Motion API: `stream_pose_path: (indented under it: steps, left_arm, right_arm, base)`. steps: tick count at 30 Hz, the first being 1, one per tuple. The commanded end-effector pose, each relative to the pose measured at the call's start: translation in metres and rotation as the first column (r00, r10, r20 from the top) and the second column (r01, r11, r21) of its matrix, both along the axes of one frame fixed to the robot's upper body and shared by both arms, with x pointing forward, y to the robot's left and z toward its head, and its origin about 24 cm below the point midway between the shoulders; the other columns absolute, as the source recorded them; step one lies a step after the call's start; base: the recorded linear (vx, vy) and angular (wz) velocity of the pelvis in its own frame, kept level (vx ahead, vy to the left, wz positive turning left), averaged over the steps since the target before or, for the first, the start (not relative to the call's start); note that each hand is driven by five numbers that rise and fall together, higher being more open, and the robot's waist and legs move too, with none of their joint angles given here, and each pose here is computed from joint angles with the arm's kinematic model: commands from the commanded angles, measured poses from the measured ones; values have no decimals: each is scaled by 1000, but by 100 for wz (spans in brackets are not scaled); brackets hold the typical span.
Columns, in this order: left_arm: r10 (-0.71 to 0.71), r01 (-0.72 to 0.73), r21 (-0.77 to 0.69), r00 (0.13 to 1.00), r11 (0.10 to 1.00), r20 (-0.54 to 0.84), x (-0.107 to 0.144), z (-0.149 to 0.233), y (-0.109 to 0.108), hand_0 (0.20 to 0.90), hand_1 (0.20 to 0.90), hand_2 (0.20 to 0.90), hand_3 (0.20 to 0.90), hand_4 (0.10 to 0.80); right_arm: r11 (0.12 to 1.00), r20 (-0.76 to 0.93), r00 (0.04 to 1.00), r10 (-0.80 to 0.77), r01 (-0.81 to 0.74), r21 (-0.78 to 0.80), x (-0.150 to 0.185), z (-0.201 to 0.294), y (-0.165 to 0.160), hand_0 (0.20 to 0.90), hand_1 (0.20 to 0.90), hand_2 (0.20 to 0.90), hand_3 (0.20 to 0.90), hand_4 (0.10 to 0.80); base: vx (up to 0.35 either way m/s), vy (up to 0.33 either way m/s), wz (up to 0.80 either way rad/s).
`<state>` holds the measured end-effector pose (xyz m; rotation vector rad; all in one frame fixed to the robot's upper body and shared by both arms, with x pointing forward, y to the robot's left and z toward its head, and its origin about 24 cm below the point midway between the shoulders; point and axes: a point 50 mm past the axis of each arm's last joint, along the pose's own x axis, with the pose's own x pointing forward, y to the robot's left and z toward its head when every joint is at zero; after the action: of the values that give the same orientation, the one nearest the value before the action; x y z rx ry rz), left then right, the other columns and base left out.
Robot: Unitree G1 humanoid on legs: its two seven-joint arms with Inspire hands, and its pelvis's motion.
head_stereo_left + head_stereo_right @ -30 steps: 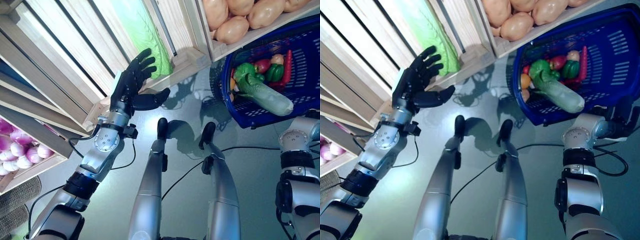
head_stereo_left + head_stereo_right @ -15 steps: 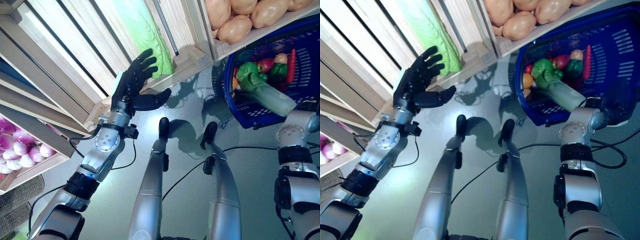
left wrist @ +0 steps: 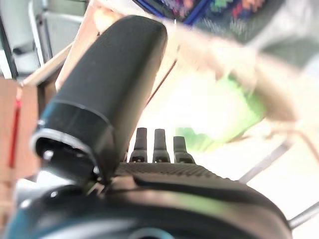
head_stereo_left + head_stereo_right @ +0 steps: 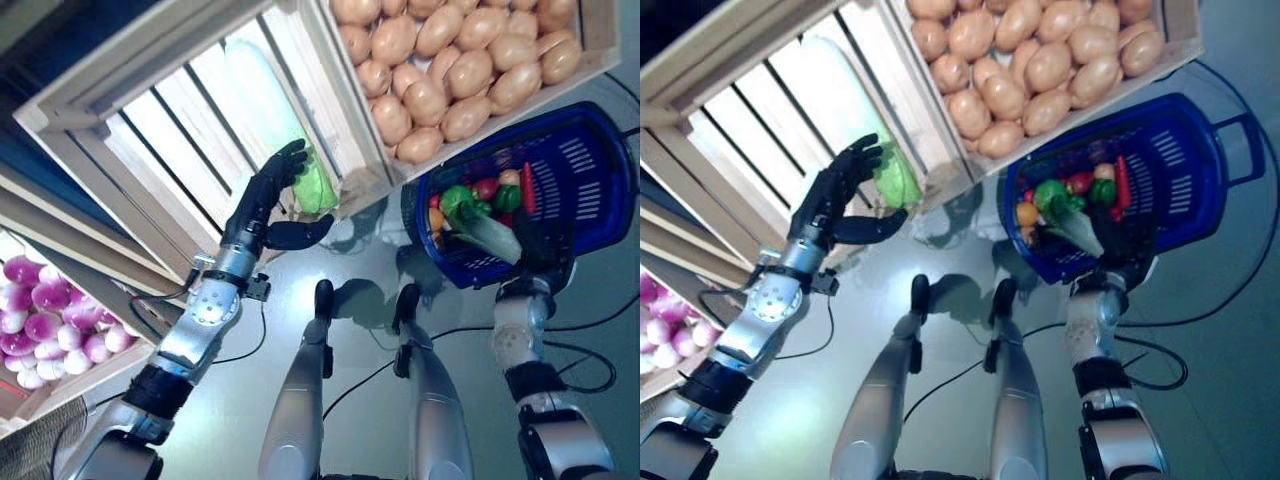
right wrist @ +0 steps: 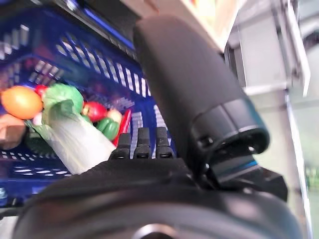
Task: Put vegetables into the basket
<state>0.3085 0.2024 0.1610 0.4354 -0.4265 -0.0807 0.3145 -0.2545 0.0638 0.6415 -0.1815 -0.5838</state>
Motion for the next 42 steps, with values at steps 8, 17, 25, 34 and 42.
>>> stream_pose_path:
  steps: [8, 17, 25, 34, 42]
  left_arm:
    - [149, -318, 450, 916, 835, 372, -31, 76, 49, 900, 900, 900, 900, 800]
    - [79, -475, 825, 876, 306, 475, -31, 103, 60, 900, 900, 900, 900, 800]
    - [-69, -519, 854, 851, 42, 521, -6, 108, 49, 900, 900, 900, 900, 800]
    - [-139, -612, 788, 776, 73, 615, 15, 105, 49, 900, 900, 900, 900, 800]
    - [-165, -647, 756, 738, 101, 654, 30, 82, 45, 900, 900, 900, 900, 800]
  right_arm:
    - [862, -205, 946, 252, -316, -397, -34, -26, -1, 900, 900, 900, 900, 800]
    - [825, -471, 844, 256, -445, -348, -66, -75, -18, 900, 900, 900, 900, 800]
    - [784, -485, 827, 284, -492, -379, -58, -71, -19, 900, 900, 900, 900, 800]
    - [752, -453, 833, 318, -513, -415, -46, -59, -12, 900, 900, 900, 900, 800]
    - [712, -429, 843, 326, -517, -475, -30, -41, -4, 900, 900, 900, 900, 800]
  base:
    - [56, 99, -10]
    - [56, 66, 5]
    - [13, 0, 1]
    - [-16, 0, -5]
    - [-36, 30, -2]
